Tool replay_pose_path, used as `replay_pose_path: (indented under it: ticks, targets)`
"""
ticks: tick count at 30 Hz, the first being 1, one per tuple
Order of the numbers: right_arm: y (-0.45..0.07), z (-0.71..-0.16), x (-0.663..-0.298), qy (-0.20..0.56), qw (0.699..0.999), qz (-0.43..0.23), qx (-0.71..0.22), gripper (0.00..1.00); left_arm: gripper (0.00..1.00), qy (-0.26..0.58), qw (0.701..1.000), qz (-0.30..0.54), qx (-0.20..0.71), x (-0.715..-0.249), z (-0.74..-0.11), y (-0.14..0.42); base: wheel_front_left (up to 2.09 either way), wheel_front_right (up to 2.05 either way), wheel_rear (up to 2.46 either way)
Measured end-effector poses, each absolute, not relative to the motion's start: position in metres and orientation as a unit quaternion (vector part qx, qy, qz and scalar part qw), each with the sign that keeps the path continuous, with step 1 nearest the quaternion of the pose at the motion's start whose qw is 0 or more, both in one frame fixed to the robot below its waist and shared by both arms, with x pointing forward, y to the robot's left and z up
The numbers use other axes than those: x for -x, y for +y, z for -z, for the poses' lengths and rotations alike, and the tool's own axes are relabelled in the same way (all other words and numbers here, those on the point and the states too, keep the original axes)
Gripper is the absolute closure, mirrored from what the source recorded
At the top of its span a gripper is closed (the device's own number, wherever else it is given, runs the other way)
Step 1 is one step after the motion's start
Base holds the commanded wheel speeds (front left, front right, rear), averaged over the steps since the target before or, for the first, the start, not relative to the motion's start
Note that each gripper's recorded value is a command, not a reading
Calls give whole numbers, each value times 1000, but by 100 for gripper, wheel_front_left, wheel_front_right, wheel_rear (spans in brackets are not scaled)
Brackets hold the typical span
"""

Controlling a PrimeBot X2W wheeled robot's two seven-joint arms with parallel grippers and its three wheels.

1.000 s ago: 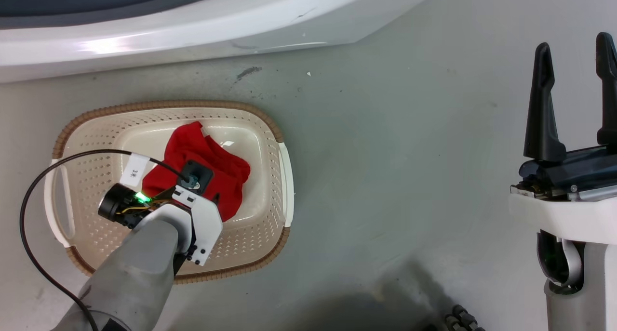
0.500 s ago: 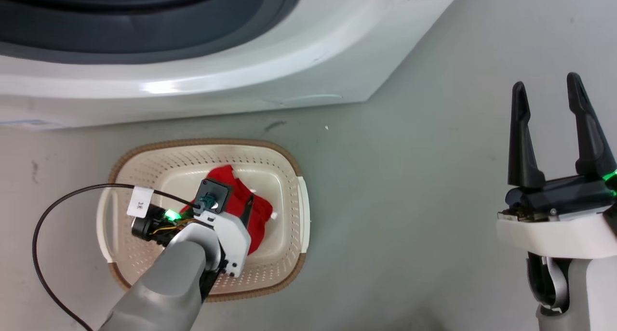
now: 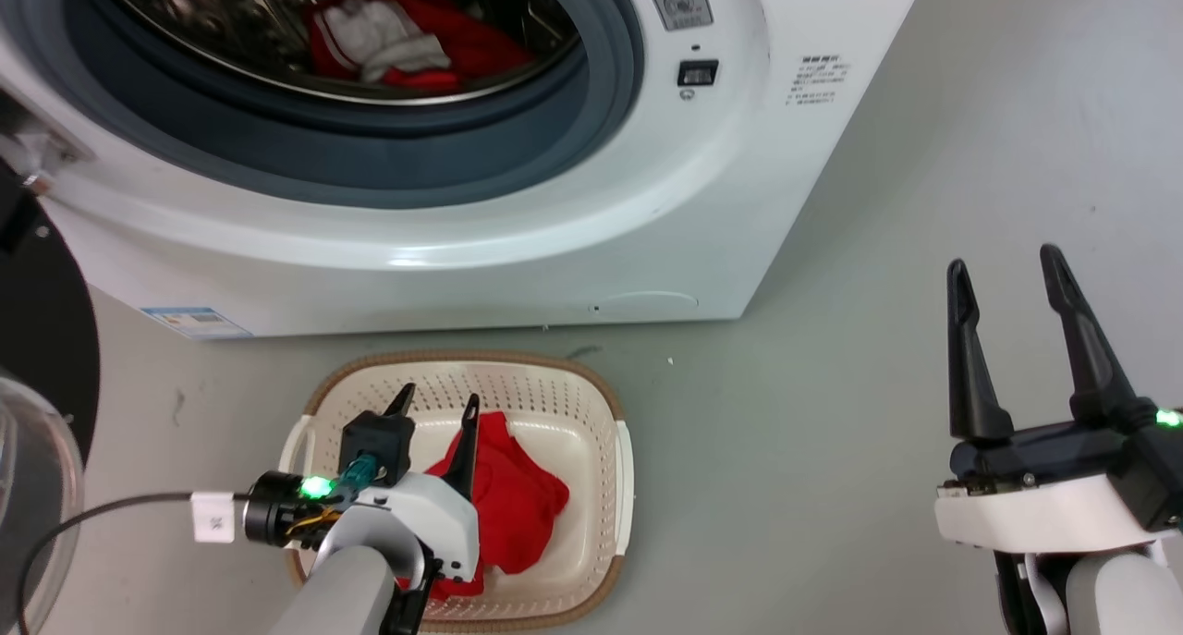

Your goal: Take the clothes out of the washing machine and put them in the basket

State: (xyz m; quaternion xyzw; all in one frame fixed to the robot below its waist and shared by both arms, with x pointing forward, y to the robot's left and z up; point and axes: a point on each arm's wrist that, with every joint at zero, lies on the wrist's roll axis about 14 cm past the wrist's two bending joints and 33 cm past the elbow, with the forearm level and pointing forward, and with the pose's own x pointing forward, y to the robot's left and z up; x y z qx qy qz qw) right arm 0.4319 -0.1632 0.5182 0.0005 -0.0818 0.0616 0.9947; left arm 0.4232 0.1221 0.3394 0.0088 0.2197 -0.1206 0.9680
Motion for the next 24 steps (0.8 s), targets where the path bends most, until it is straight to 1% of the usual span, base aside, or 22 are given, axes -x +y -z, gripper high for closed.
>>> replay_pose_path:
  ticks: [5,11,16,19,24]
  targets:
    - [-161,-530,-416,-92,994,-64,-2,0,0,154,984,84,-5,-418,-382,140,0,0,0]
    - [-156,-542,-399,-104,992,-71,-3,0,0,79,995,66,-11,-410,-430,147,0,0,0]
    - [-154,-549,-388,-112,991,-75,-3,0,0,18,999,45,-11,-405,-469,154,0,0,0]
    - [-155,-551,-383,-114,991,-74,-3,0,0,-16,1000,17,-6,-403,-491,165,0,0,0]
    - [-157,-554,-380,-118,990,-70,-2,0,0,-47,999,3,-4,-399,-510,167,0,0,0]
